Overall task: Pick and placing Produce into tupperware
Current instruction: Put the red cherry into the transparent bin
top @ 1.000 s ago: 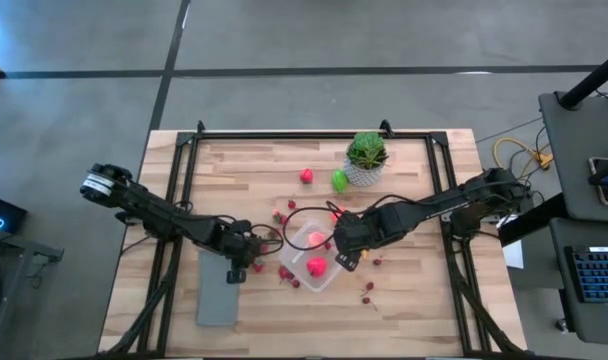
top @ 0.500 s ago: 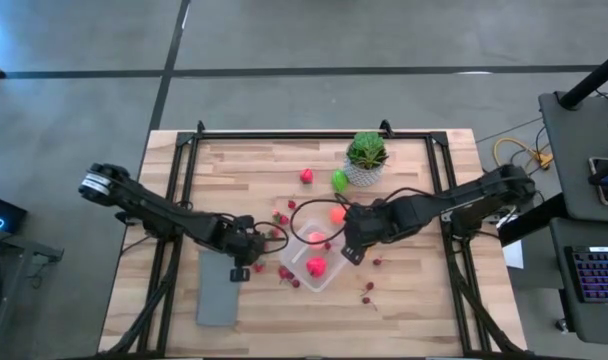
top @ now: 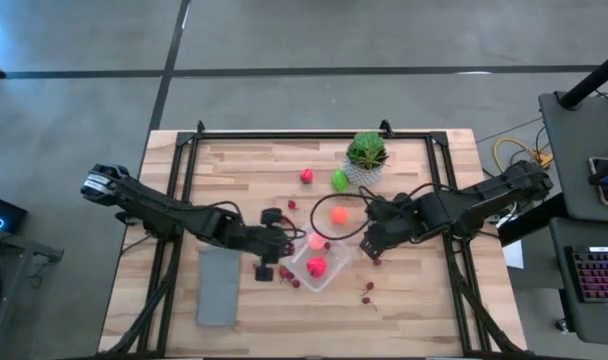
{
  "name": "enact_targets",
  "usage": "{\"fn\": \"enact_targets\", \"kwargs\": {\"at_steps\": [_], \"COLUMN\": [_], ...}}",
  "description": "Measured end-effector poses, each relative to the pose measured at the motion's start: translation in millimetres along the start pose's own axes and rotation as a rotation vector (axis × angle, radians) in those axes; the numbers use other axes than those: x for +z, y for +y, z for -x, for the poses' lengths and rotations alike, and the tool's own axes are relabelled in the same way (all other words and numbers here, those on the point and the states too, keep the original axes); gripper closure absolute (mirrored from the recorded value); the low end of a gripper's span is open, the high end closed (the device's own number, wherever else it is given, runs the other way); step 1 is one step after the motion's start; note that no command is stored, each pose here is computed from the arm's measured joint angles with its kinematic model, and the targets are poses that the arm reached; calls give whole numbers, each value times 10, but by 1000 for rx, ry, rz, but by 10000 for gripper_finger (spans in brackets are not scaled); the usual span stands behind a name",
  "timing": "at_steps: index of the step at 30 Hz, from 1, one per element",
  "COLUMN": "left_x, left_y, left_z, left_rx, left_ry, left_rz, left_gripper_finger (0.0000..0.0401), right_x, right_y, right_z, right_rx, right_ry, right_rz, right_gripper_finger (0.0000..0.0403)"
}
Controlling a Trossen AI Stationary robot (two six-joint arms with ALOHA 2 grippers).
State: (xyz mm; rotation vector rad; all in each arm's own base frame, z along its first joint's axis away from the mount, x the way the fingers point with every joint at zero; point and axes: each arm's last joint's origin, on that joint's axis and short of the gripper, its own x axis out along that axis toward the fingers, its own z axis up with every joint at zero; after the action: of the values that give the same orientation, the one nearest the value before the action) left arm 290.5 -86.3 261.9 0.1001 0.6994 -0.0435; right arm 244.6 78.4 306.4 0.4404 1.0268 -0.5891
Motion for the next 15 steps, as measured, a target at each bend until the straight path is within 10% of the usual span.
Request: {"fn": "enact_targets", "kwargs": {"at_steps": [15], "left_x": [-48], "left_y": [-108], "left_z": [-623], "left_rx": [-50], "left_ry": [161], "left_rz": [250], "left_gripper_finger": [276], "right_x": [-433], "right_y": [104], "right_z": [141], "right_rx": [-21], "right_ry": [43], "right_rz": [2], "right_gripper_finger": [142]}}
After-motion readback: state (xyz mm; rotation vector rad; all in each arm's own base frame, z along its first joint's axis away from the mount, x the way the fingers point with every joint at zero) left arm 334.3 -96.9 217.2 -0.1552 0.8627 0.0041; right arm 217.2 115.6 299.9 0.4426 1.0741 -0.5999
